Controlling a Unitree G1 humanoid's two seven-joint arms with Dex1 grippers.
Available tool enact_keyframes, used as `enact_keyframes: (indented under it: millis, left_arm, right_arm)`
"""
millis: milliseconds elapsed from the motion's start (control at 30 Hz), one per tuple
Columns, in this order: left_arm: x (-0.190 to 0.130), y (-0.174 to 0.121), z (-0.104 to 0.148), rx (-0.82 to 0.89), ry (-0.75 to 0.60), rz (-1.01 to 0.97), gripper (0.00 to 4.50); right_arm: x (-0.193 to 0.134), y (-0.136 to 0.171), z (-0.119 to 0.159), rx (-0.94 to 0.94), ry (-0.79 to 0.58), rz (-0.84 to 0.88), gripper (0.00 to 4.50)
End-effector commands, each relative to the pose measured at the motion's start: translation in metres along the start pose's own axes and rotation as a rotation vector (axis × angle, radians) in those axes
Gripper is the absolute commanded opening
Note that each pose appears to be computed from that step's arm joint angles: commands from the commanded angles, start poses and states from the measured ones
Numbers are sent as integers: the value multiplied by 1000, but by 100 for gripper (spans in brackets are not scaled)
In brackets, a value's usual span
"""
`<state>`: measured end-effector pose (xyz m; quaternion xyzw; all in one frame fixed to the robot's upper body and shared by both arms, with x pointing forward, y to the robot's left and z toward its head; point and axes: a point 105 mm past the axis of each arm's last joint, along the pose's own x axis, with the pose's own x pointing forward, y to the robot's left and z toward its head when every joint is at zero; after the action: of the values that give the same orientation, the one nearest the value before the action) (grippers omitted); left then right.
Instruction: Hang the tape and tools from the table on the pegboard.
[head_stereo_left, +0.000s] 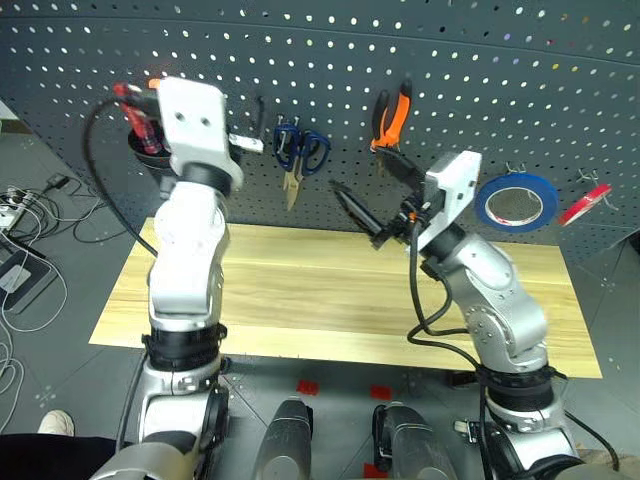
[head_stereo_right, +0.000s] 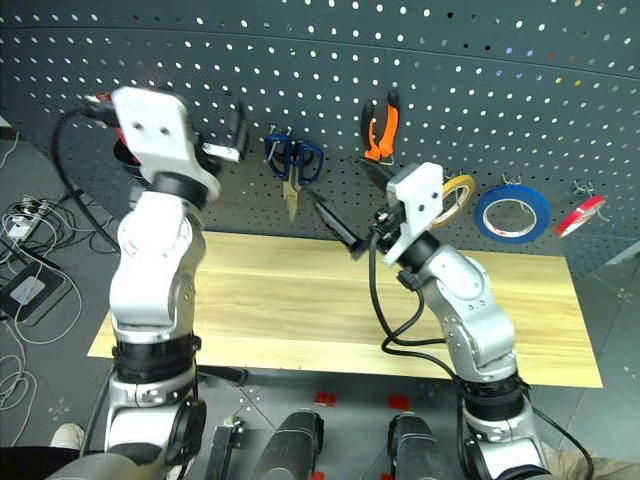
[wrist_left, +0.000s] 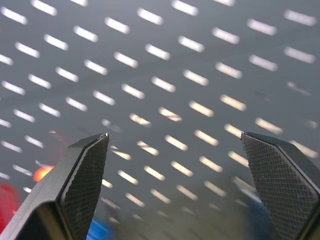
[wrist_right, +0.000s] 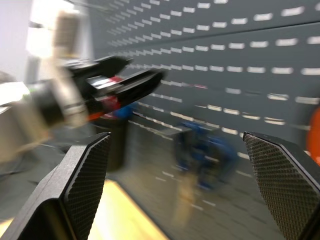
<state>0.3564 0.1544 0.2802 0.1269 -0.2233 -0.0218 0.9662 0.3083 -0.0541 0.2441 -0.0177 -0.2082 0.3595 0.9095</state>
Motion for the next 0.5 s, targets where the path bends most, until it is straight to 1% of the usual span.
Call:
enact_keyframes:
  millis: [33,200,267,333,400,500]
  left_arm:
    - [-26,-21,-6,-31,37,-89,445]
    - [-68,-41,-59,-136,257,-118,445]
    - [-78,-43,-74,-160,321,-111,445]
    - [-88,-43,-94,-178,397,-104,445]
    - [-98,-46,-119,-216,483,-109,445]
    - [-106,-49,-142,-240,549,-121,445]
  right_arm:
    - [-21,-14,-7,-59,50,-127,450]
    - [-52,-27,-41,-89,193,-289,450]
    - [-61,-29,-51,-84,234,-331,450]
    - [-74,-31,-67,-80,302,-371,450]
    - [-92,-38,-91,-56,411,-445,450]
    - [-112,-47,-114,-7,504,-548,450]
